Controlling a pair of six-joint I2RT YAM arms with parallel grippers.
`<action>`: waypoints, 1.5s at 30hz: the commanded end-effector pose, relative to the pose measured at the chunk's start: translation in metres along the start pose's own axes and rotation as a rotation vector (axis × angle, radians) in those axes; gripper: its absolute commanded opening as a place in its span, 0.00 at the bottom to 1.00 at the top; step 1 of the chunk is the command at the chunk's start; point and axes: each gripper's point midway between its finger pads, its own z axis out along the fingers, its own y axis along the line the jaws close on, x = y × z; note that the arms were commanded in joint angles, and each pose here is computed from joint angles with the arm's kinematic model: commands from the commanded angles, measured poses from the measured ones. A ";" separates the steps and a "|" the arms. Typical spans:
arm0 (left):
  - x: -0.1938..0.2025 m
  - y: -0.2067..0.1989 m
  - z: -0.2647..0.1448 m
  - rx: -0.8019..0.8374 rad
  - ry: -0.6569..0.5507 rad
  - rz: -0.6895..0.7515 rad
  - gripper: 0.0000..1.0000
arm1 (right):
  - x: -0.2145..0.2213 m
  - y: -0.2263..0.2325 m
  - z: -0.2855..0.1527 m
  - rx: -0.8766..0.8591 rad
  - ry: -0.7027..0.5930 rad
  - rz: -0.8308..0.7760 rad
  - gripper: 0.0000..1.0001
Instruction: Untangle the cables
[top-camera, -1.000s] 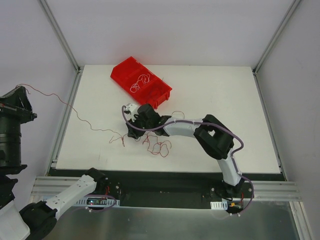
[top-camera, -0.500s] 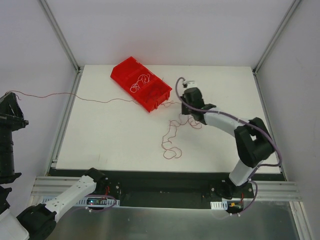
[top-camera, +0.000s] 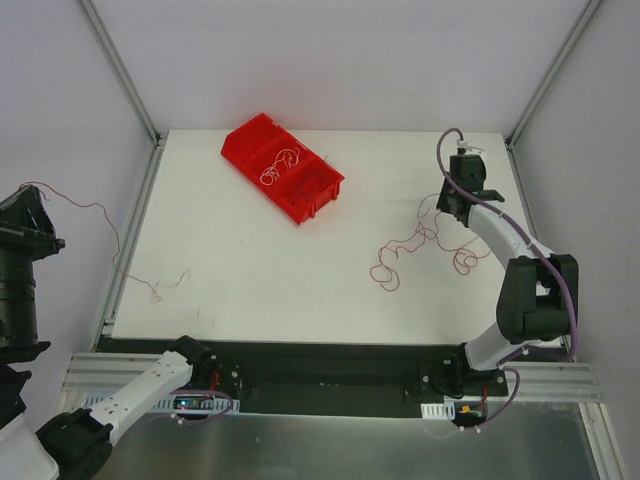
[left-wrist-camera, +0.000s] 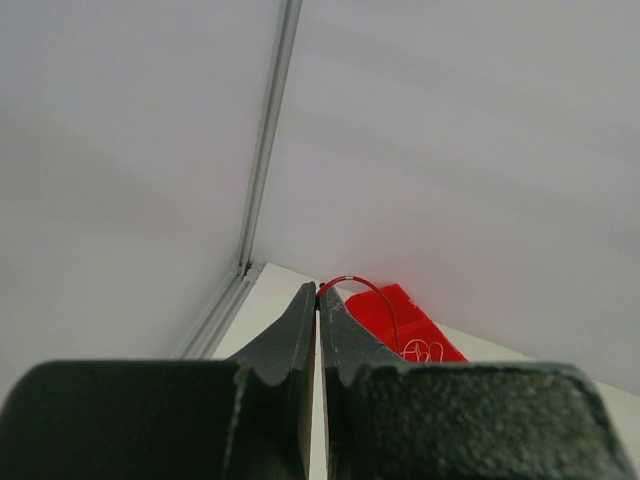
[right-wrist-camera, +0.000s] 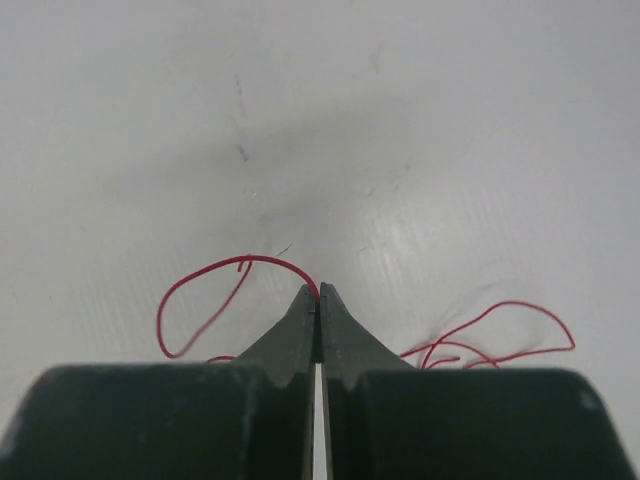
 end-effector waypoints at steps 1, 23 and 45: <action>0.006 -0.007 0.007 0.008 0.005 -0.012 0.00 | -0.044 -0.023 -0.015 0.032 -0.054 0.002 0.00; 0.134 -0.121 0.058 0.236 0.367 -0.025 0.00 | 0.011 0.034 -0.078 -0.216 0.012 -0.048 0.66; 0.314 -0.150 0.034 0.277 0.829 0.040 0.00 | 0.056 0.111 -0.099 -0.491 -0.190 -0.069 0.68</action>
